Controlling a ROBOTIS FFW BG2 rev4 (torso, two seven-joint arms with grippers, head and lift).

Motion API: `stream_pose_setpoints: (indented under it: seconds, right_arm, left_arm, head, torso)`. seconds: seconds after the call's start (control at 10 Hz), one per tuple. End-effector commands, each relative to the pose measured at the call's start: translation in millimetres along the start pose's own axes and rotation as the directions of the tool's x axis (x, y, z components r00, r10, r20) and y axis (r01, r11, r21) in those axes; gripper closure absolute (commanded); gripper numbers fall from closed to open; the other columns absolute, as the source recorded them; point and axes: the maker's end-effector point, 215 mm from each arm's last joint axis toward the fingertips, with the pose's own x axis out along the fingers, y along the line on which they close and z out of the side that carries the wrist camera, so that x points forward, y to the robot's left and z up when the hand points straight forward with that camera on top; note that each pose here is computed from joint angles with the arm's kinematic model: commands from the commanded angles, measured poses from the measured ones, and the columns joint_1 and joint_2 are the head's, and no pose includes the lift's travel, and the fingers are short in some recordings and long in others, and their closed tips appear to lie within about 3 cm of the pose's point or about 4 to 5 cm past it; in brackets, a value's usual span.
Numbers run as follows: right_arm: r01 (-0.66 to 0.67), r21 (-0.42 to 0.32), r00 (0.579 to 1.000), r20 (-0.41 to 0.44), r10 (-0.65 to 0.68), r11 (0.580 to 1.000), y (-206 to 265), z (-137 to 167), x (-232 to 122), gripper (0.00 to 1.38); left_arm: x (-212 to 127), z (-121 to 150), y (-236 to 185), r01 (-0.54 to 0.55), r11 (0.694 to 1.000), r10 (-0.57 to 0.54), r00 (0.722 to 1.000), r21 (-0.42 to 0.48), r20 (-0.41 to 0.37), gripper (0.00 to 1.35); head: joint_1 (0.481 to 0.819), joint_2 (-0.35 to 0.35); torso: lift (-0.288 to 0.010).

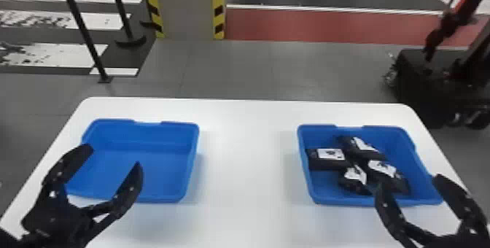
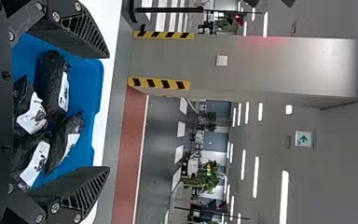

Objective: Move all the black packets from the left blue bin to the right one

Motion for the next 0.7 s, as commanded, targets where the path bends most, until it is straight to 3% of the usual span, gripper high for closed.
stream_pose_setpoints:
  seconds: [0.0, 0.6]
  right_arm:
    - [0.000, 0.003, 1.000, -0.002, 0.001, 1.000, 0.8, -1.0, -0.7, 0.18]
    - [-0.002, 0.013, 1.000, -0.005, 0.002, 1.000, 1.9, -1.3, 0.5, 0.18]
  left_arm:
    - [0.4, -0.3, -0.7, 0.001, 1.000, -0.001, 1.000, -0.003, 0.000, 0.13]
    - [-0.5, -3.7, -0.5, 0.000, 1.000, 0.000, 1.000, -0.015, -0.010, 0.13]
  head:
    - [0.695, -0.017]
    - [0.695, -0.016]
  torso:
    - [-0.110]
    - [-0.110]
